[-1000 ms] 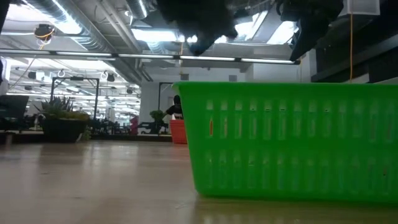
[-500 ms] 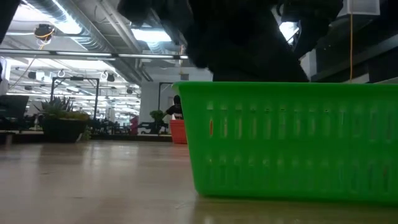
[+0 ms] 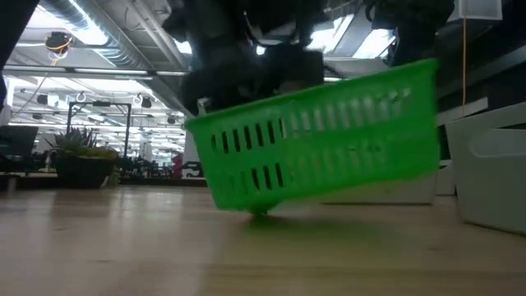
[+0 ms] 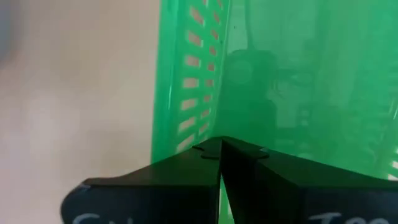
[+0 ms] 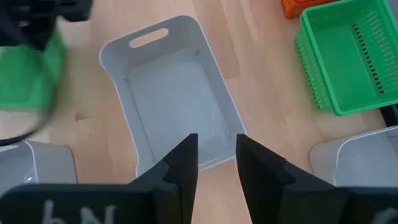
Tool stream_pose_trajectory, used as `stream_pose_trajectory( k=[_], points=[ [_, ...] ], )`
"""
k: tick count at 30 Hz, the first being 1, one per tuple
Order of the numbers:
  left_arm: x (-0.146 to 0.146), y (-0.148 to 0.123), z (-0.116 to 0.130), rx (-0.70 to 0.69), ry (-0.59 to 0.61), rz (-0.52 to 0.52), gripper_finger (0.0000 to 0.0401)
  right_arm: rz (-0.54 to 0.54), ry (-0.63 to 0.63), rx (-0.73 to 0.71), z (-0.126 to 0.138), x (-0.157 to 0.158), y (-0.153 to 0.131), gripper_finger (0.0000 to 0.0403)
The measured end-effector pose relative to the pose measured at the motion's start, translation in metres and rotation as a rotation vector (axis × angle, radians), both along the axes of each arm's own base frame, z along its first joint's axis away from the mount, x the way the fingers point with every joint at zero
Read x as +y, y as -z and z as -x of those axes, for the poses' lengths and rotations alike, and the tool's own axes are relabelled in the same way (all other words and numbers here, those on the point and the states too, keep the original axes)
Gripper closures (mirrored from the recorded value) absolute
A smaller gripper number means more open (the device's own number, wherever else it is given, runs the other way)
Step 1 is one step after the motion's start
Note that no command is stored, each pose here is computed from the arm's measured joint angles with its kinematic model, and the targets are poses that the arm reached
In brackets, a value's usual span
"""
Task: Stack baskets by color
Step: Move the bottom green bin to the center of the table
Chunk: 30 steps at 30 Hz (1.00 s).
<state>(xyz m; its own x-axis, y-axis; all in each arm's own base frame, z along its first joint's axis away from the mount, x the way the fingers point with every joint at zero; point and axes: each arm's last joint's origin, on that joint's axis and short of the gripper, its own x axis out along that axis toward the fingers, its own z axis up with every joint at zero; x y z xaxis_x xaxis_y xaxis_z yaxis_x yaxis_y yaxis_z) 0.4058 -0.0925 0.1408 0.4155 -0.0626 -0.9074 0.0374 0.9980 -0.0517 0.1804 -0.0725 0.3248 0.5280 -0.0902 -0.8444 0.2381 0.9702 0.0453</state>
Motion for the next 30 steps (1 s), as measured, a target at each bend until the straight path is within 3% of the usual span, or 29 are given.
stream_pose_trajectory(
  k=[9,17,24,30],
  points=[
    [0.08,-0.006,0.011,0.177,-0.073,-0.076,0.0401,-0.018,-0.001,0.046,0.004,0.002,0.002,0.0295],
    [0.117,-0.01,0.041,0.447,-0.131,-0.112,0.0401,-0.031,-0.001,0.075,0.006,0.003,0.004,0.0295],
    [0.154,-0.011,0.033,0.33,-0.238,-0.204,0.0401,-0.034,0.003,0.076,0.007,0.003,0.004,0.0295],
    [0.181,-0.019,0.009,0.038,-0.278,-0.255,0.0401,-0.036,0.004,0.081,0.007,0.003,0.004,0.0295]
  ],
)
